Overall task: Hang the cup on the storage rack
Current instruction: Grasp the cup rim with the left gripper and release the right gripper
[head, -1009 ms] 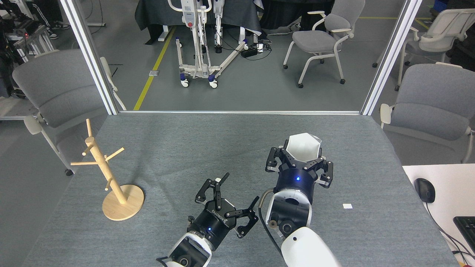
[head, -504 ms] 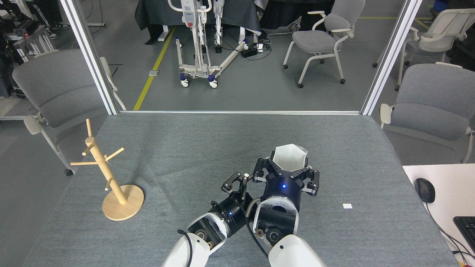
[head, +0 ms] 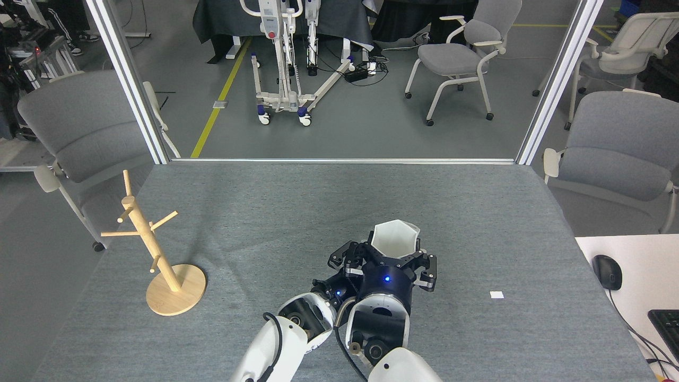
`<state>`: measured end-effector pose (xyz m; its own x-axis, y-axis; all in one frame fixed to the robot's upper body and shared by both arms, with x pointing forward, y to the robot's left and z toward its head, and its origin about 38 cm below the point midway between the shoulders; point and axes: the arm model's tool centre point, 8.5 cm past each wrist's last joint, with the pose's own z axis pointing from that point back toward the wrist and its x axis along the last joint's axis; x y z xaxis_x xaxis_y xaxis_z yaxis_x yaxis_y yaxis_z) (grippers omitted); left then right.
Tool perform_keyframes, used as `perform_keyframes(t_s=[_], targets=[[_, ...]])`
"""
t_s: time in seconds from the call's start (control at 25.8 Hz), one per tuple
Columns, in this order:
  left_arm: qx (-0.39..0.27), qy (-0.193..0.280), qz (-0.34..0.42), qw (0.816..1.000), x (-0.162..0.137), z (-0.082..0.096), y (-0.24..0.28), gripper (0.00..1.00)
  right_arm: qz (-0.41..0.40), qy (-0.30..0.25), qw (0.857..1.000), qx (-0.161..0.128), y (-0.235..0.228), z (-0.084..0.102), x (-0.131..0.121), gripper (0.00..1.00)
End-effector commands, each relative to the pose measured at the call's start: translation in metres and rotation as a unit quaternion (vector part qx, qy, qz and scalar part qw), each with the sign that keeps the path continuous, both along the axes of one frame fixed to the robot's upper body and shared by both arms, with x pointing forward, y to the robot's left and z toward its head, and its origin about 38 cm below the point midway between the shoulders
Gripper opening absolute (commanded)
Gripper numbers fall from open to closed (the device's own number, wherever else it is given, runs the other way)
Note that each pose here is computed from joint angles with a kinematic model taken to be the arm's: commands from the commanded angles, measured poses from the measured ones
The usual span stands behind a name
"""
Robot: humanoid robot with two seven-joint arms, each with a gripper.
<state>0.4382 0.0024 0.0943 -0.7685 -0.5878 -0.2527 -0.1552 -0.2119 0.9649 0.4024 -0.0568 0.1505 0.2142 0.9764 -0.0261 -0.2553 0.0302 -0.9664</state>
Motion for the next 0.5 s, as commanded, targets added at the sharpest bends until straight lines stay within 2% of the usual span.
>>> perform_keyframes(t_s=[0.0, 0.16, 0.19, 0.27, 0.31, 0.35, 0.39, 0.47], targets=[[-0.007, 0.010, -0.001, 1.000, 0.003, 0.002, 0.000, 0.99, 0.011, 0.012, 1.000, -0.004, 0.010, -0.009, -0.006, 0.57], [0.006, 0.023, 0.009, 1.000, 0.004, -0.003, 0.001, 0.98, 0.017, 0.020, 1.000, 0.004, 0.019, -0.012, -0.011, 0.57], [0.006, 0.023, 0.008, 1.000, 0.004, -0.002, 0.001, 0.90, 0.018, 0.023, 1.000, 0.005, 0.021, -0.014, -0.012, 0.57], [0.007, 0.022, 0.002, 1.000, 0.003, -0.001, 0.000, 0.63, 0.020, 0.024, 1.000, 0.006, 0.023, -0.013, -0.012, 0.57], [0.010, 0.021, 0.000, 1.000, 0.003, -0.001, 0.001, 0.45, 0.021, 0.024, 0.999, 0.006, 0.023, -0.013, -0.012, 0.59], [0.014, 0.024, -0.004, 1.000, 0.001, -0.003, 0.002, 0.17, 0.022, 0.023, 0.999, 0.005, 0.023, -0.013, -0.011, 0.65], [0.020, 0.032, -0.012, 0.999, -0.001, -0.007, 0.003, 0.00, 0.026, 0.024, 0.999, 0.002, 0.023, -0.013, -0.011, 0.74], [0.023, 0.038, -0.018, 0.999, -0.002, -0.009, 0.002, 0.00, 0.032, 0.022, 0.999, -0.003, 0.023, -0.012, -0.009, 0.81]])
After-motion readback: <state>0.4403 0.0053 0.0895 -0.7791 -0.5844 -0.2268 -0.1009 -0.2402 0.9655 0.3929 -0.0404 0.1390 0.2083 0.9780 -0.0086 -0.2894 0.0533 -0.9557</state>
